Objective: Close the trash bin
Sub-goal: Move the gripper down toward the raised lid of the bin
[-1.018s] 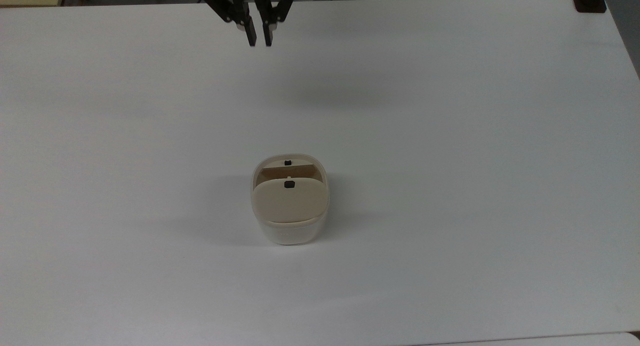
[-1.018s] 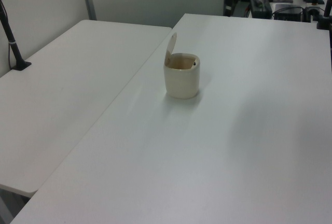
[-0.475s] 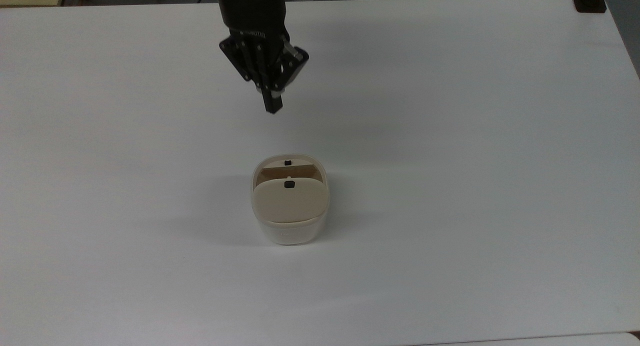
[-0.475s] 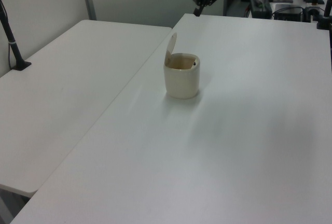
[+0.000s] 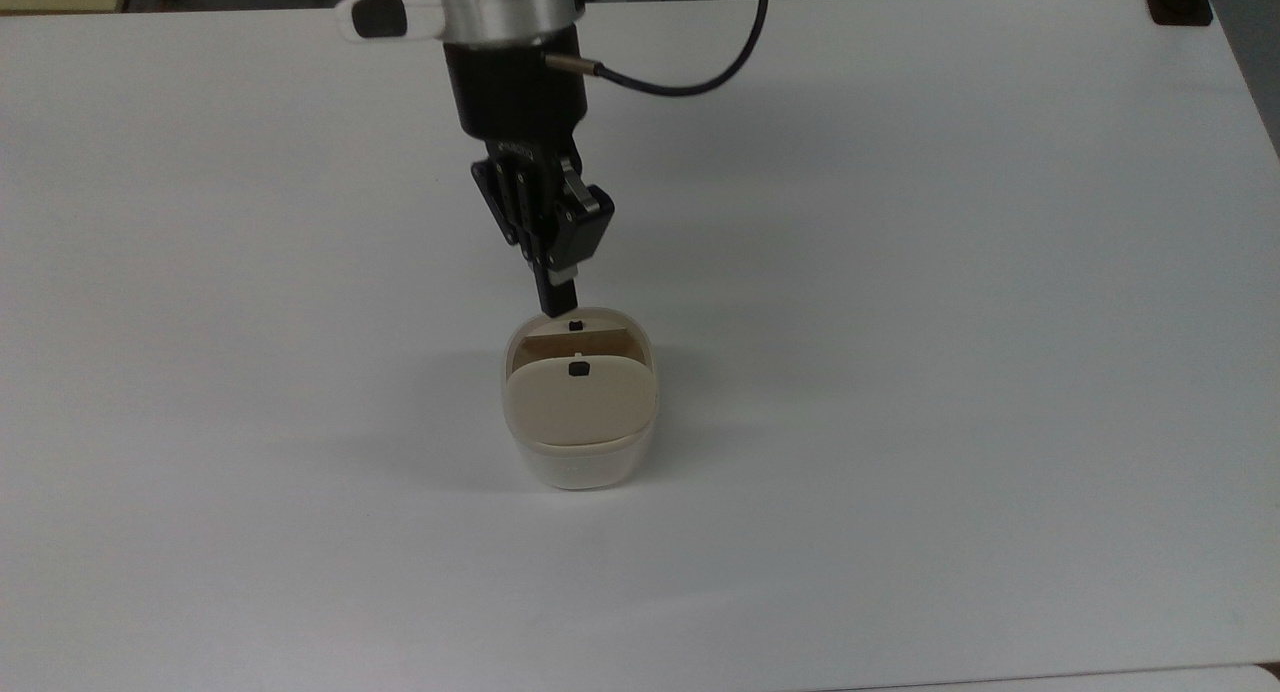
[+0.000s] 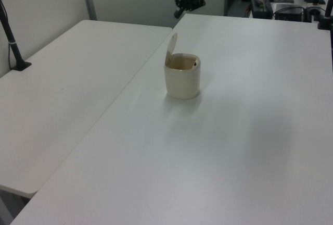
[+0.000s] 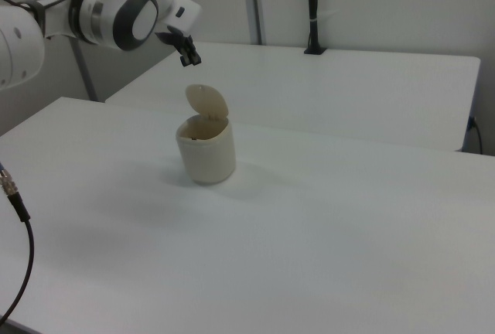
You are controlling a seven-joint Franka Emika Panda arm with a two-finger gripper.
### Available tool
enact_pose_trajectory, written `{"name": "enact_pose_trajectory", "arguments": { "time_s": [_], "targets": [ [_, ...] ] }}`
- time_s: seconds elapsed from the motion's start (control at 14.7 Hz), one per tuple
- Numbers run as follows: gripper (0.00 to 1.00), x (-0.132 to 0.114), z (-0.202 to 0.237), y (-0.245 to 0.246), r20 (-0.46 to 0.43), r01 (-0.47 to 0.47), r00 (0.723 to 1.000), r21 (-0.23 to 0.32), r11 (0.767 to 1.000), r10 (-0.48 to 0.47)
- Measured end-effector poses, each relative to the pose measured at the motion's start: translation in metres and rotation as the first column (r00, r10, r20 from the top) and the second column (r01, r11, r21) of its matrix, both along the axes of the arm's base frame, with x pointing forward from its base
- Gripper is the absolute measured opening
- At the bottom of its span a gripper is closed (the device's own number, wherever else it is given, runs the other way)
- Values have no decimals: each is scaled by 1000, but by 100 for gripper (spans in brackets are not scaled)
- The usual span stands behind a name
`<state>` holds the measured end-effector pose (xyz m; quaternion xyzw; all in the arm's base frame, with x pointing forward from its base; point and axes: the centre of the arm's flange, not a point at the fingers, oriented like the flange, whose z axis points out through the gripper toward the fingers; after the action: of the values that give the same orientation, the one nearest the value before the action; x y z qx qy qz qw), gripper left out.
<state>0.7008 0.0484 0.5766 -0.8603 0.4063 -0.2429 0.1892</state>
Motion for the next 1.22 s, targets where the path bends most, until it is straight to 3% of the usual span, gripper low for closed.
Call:
{"name": "enact_pose_trajectory", "arguments": {
  "time_s": [0.41, 0.75, 1.22],
  "targets": [
    [1, 22, -43, 13, 18, 70, 997, 54, 996, -72],
    [1, 31, -69, 11, 8, 83, 996, 44, 996, -84],
    [1, 28, -59, 11, 28, 70, 997, 10, 997, -70]
  ]
}}
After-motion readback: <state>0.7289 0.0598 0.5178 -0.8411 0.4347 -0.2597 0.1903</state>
